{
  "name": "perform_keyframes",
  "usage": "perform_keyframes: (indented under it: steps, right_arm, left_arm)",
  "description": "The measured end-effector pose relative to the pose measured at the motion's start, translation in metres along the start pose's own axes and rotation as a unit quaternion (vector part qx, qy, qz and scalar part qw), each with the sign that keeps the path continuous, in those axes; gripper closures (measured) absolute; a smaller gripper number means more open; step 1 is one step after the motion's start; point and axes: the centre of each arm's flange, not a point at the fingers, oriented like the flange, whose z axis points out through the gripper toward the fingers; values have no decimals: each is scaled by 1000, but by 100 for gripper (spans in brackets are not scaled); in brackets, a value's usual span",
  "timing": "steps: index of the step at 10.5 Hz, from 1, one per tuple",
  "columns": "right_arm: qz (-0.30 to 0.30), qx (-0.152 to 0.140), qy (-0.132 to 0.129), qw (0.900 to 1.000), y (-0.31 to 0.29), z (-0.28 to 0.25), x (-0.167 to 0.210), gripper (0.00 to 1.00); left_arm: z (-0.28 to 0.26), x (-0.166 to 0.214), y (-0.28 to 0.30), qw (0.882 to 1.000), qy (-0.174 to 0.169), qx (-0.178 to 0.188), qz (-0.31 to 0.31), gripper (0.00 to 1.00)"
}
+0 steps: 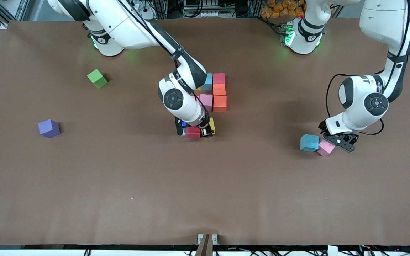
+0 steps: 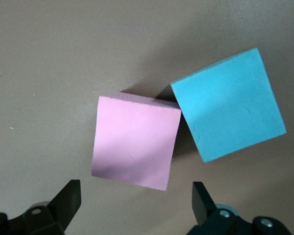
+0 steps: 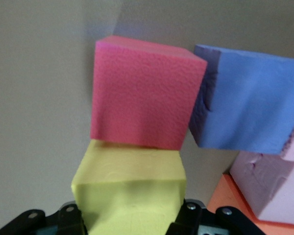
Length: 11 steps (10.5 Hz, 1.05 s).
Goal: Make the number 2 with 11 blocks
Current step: 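Grasp the lavender cube with the left gripper while the right gripper places yellow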
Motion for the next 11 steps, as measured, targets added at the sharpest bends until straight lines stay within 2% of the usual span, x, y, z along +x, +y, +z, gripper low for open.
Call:
perform_keyframes:
  steps: [11]
  right_arm:
    - [-3,3,11,1000,5,26,5,41]
  left_arm:
    - [7,19,-6,1000,2,8,6,0]
